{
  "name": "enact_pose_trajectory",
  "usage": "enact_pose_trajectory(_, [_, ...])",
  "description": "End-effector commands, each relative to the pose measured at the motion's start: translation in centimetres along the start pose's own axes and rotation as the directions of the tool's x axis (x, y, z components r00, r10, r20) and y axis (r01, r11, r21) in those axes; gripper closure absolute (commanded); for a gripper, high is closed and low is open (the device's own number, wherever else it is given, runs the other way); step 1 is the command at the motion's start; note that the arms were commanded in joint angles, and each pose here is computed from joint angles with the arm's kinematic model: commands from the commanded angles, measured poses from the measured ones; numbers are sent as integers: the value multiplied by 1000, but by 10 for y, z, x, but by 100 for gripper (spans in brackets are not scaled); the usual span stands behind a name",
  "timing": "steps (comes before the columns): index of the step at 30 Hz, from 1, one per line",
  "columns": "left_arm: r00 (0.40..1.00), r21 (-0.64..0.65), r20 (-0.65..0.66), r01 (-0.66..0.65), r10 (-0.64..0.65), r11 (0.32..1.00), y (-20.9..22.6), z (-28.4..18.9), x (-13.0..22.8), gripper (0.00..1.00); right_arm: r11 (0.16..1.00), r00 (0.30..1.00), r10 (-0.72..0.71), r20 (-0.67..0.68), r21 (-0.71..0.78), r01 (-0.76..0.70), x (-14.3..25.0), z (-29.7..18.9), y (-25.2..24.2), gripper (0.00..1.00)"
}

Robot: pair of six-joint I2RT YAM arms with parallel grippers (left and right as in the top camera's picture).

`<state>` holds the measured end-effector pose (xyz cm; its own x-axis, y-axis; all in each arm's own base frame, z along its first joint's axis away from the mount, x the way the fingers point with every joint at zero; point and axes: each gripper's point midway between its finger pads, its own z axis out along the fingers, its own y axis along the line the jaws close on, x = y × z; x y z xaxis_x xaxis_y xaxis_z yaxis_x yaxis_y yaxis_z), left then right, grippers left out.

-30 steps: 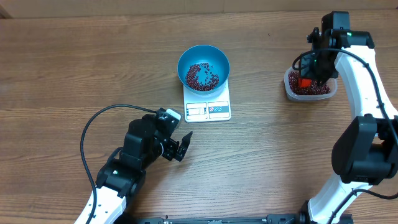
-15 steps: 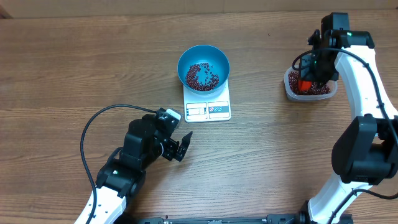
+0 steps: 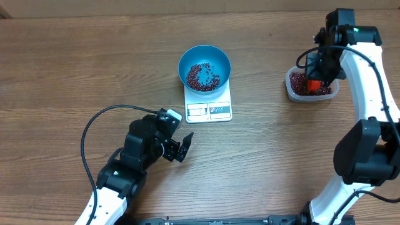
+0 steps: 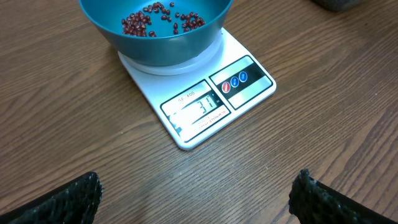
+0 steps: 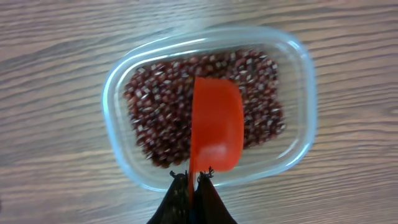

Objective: Scoop item into bowl and weigh 150g on scale
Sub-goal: 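Dig the scoop into the beans with right gripper to refill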

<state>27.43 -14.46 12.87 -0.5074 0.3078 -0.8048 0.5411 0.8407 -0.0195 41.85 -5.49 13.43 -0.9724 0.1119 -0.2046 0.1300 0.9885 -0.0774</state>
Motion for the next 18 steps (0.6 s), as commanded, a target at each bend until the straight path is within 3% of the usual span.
enact_pose_trajectory(1, [1000,14,-6,1,-1,1000,-3,1,3,0,998,1000,25,16,63,-26,2,-4,-22,96])
enact_pose_trajectory(6, [1000,14,-6,1,-1,1000,-3,1,3,0,997,997,73,28,26,-74,0,6,-34,96])
enact_pose_trajectory(18, [1000,14,-6,1,-1,1000,-3,1,3,0,953,997,78,26,-295,-67,2,10,-16,96])
